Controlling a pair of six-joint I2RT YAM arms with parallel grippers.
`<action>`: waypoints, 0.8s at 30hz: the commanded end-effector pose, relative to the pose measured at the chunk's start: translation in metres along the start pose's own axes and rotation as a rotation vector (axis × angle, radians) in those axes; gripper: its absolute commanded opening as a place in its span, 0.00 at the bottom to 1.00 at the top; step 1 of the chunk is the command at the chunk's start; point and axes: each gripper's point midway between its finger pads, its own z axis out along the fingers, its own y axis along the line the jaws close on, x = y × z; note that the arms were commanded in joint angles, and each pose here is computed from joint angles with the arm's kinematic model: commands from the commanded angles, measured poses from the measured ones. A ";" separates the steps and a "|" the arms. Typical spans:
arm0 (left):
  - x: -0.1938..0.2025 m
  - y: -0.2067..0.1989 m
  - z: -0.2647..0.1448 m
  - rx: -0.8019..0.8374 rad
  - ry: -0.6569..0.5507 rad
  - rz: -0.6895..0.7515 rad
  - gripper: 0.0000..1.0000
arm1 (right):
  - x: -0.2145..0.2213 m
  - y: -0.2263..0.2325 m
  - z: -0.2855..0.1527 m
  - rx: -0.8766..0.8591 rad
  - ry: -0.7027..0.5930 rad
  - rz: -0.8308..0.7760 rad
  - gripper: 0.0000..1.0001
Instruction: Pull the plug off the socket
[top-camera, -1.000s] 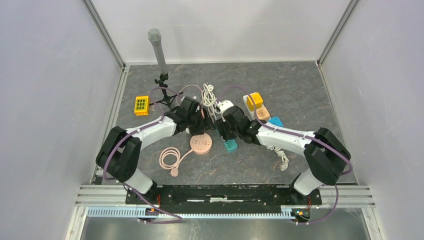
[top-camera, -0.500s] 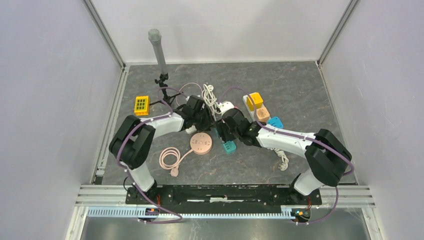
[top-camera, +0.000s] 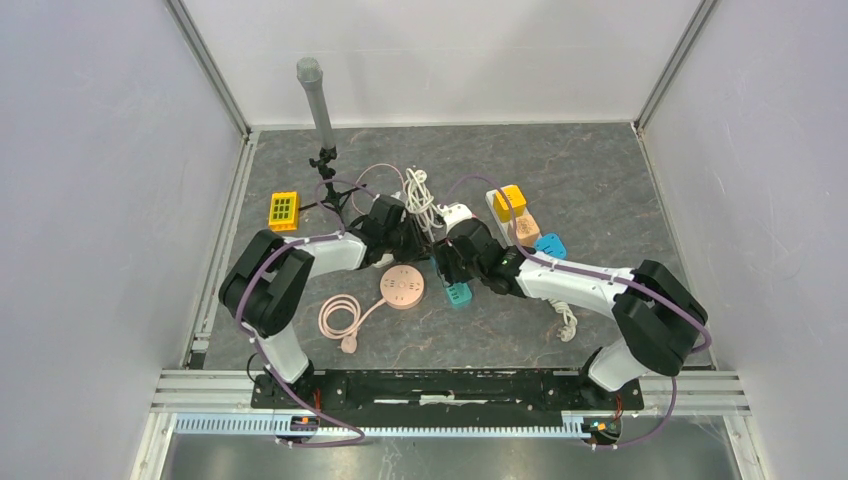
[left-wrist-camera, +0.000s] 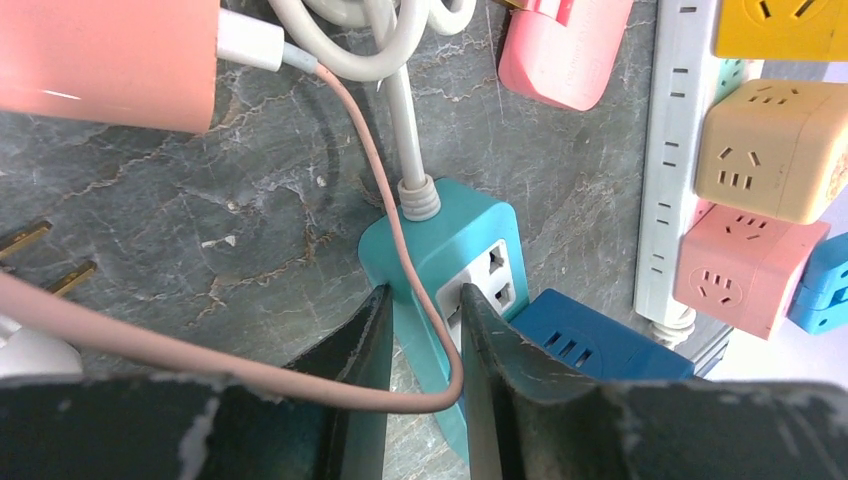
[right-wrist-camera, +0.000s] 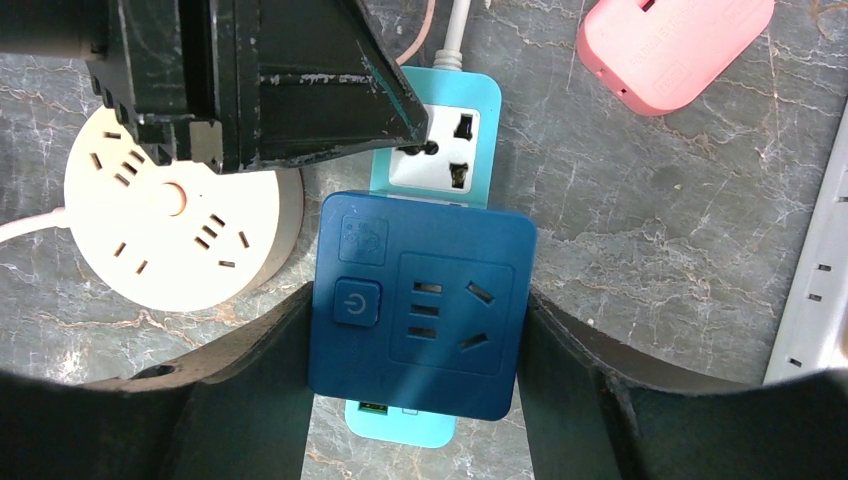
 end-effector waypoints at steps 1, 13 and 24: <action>0.044 0.058 0.006 -0.150 0.091 -0.006 0.30 | -0.033 0.043 -0.013 -0.194 -0.107 0.059 0.00; 0.063 0.081 0.005 -0.191 0.124 0.006 0.29 | -0.051 0.040 -0.020 -0.209 -0.166 0.029 0.00; 0.066 0.086 0.006 -0.201 0.133 0.006 0.29 | -0.034 0.043 -0.007 -0.019 -0.100 -0.153 0.00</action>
